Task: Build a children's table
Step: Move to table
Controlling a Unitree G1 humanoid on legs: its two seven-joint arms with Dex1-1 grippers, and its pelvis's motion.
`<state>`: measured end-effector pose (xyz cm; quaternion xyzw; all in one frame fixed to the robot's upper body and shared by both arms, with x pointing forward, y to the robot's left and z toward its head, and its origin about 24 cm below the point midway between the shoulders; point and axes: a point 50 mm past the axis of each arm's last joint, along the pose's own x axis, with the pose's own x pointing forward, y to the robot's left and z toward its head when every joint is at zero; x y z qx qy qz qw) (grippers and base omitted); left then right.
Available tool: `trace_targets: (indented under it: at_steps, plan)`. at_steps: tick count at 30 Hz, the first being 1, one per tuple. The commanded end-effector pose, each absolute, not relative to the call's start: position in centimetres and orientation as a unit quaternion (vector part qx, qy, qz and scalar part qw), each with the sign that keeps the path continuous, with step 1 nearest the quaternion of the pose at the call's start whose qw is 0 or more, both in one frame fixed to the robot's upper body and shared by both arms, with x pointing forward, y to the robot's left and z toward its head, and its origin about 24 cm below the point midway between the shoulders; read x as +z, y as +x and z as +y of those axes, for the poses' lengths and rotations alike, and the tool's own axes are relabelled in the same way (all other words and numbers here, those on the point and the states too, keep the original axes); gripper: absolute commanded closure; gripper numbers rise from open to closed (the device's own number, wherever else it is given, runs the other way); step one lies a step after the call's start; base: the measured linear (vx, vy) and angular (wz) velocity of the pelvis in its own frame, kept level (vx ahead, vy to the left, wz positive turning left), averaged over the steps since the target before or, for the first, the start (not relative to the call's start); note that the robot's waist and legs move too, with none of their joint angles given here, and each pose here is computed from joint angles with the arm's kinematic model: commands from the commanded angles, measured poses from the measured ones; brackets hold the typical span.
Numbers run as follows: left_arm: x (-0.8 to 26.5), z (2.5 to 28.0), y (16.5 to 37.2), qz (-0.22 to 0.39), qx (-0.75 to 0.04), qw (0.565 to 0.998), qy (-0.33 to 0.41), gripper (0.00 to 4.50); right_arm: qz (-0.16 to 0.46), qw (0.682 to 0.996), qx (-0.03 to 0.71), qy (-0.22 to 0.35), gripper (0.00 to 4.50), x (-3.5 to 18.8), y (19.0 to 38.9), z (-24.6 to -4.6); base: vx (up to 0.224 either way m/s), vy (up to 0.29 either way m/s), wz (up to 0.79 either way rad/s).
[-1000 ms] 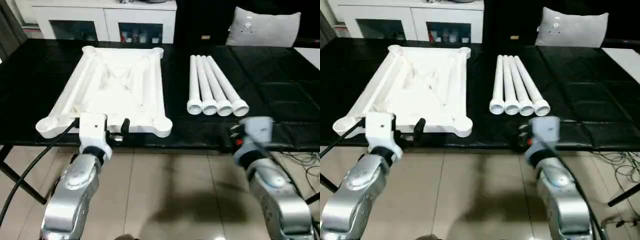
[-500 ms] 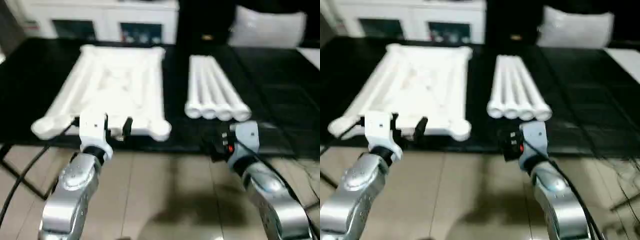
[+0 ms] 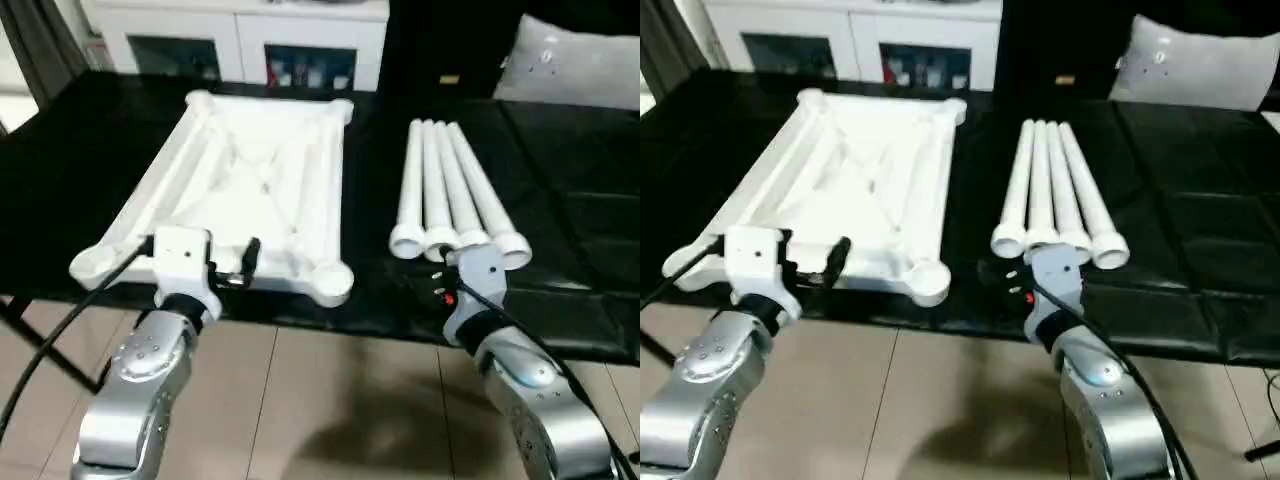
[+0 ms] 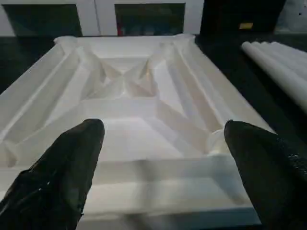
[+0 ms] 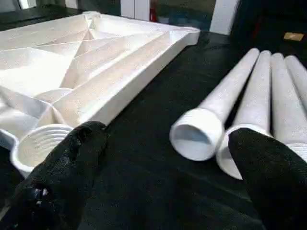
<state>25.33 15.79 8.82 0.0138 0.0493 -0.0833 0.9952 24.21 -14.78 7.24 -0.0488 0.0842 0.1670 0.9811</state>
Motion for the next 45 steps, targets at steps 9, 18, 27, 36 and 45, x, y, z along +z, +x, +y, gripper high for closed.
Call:
trace_targets:
  at_steps: [9, 18, 27, 36, 45]
  plan:
    - [8.9, 15.9, 25.1, 0.051, -0.092, 0.994, 0.021, 0.04, 0.063, 0.982, 0.168, -0.053, 0.00, 7.9, 24.2, -14.4, 0.083, -0.051, 0.06]
    - [9.1, 16.0, 25.1, 0.046, -0.094, 0.994, 0.024, 0.04, 0.056, 0.981, 0.180, -0.046, 0.00, 8.1, 24.4, -13.8, 0.077, -0.014, 0.01]
    - [9.1, 16.1, 25.5, 0.046, -0.116, 0.991, 0.043, 0.04, 0.051, 0.979, 0.192, -0.050, 0.00, 8.1, 24.7, -13.3, 0.111, -0.034, 0.03]
    - [9.4, 15.4, 26.0, 0.030, -0.139, 0.989, 0.044, 0.04, 0.056, 0.985, 0.157, -0.050, 0.00, 7.9, 24.7, -14.3, 0.109, 0.038, 0.03]
    - [9.0, 14.6, 25.7, 0.025, -0.147, 0.987, 0.061, 0.04, 0.071, 0.988, 0.120, -0.060, 0.00, 7.5, 25.2, -15.4, 0.007, 0.057, -0.17]
